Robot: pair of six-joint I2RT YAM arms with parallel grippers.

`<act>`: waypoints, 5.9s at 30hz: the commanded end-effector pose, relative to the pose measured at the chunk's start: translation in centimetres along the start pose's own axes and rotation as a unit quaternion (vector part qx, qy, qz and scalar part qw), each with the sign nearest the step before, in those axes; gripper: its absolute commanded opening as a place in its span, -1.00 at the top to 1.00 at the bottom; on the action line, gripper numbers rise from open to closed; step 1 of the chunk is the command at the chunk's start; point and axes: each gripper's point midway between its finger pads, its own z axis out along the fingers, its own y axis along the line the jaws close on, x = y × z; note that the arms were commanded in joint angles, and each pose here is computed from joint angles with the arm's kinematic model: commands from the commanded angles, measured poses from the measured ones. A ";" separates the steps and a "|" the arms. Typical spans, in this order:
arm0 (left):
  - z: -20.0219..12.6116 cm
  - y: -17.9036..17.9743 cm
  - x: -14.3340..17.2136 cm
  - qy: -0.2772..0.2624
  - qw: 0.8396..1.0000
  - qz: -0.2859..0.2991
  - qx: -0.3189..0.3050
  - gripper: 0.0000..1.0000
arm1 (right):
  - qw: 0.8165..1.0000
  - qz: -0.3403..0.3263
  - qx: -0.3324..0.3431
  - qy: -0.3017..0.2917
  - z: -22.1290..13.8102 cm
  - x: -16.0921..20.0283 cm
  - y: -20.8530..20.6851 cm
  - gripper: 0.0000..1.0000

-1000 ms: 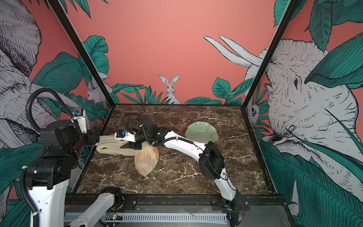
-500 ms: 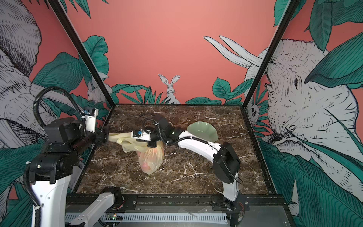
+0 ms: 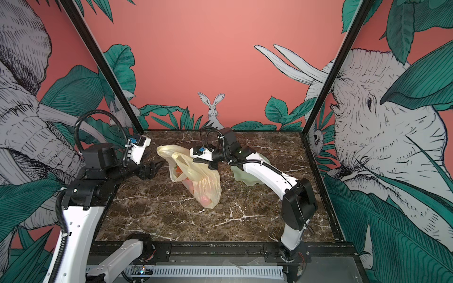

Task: Take fruits out of the plastic bag
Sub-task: Adjust the plastic bag at the center of the board.

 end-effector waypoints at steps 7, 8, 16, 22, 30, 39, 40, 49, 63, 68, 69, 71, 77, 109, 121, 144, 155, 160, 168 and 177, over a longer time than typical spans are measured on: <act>3.7 -0.5 0.0 0.056 0.989 0.133 0.016 -0.39 | 1.000 -0.013 -0.013 0.000 -1.4 -0.3 1.5 1.00; 3.7 -0.5 -0.1 0.058 0.989 0.139 0.015 -0.38 | 1.000 -0.012 -0.015 0.003 -1.4 -0.1 1.6 1.00; 3.9 -2.3 -2.7 0.007 0.988 0.141 0.067 0.90 | 0.999 -0.005 0.048 0.015 -2.1 -0.1 -0.2 0.96; 3.0 -2.1 -5.8 -0.033 0.995 0.067 0.059 1.00 | 0.995 -0.052 0.083 -0.014 -4.0 -5.0 0.9 -0.71; 3.5 -1.7 -4.7 0.001 0.999 0.003 0.054 1.00 | 0.990 -0.128 0.060 0.001 -2.6 -8.7 5.0 -0.48; 3.5 -0.6 -3.4 0.038 0.998 -0.051 0.020 1.00 | 0.988 -0.151 -0.027 0.012 -2.1 -9.5 9.8 -0.34; 3.5 -0.4 -3.3 0.043 0.997 -0.056 0.015 1.00 | 0.988 -0.149 -0.030 0.013 -2.3 -9.7 10.0 -0.34; 3.5 0.2 -2.7 0.058 0.996 -0.068 -0.005 1.00 | 0.990 -0.136 -0.040 0.013 -3.1 -10.2 11.1 -0.56; 4.1 0.7 -2.5 0.063 0.996 -0.062 -0.012 1.00 | 0.987 -0.133 -0.085 0.025 -0.4 -10.4 12.6 -0.02; 4.2 0.5 -2.9 0.058 0.997 -0.048 -0.003 0.33 | 0.987 -0.139 -0.081 0.024 0.0 -10.6 12.6 1.00; 4.2 0.1 -2.9 0.061 0.997 -0.038 0.009 0.25 | 0.986 -0.144 -0.075 0.027 0.0 -10.3 12.5 1.00; 4.1 -0.5 -2.6 0.072 0.997 -0.017 0.026 0.18 | 0.986 -0.151 -0.062 0.024 -0.3 -10.2 12.4 1.00; 4.0 0.7 -2.5 0.085 0.996 0.005 -0.003 0.75 | 0.987 -0.149 -0.060 0.012 -1.2 -10.3 13.2 1.00; 3.7 -1.2 -2.5 0.086 0.995 -0.014 0.043 1.00 | 0.985 -0.143 -0.064 0.067 1.1 -8.1 10.9 -0.17; 4.1 -1.5 -1.8 0.097 0.994 -0.018 0.054 1.00 | 0.987 -0.116 -0.083 0.070 1.9 -7.3 9.0 -0.16; 2.5 8.8 -5.8 0.078 0.974 -0.035 -0.209 1.00 | 0.975 -0.176 0.079 0.109 -1.1 -7.2 -0.8 1.00; -2.2 21.9 -9.3 -0.007 0.913 -0.169 -0.372 1.00 | 0.943 -0.226 0.179 0.162 -10.2 -8.6 -6.8 1.00; 0.3 18.7 -4.4 0.011 0.932 -0.196 -0.306 1.00 | 0.944 -0.237 0.159 0.164 -9.7 -5.5 -3.7 1.00; 2.2 8.7 1.9 0.031 0.967 -0.228 -0.111 1.00 | 0.933 -0.265 0.145 0.197 -6.3 -0.6 3.3 1.00; -1.0 4.8 -1.3 -0.037 0.974 -0.217 -0.055 1.00 | 0.957 -0.199 0.153 0.147 -10.9 -6.1 7.8 -0.03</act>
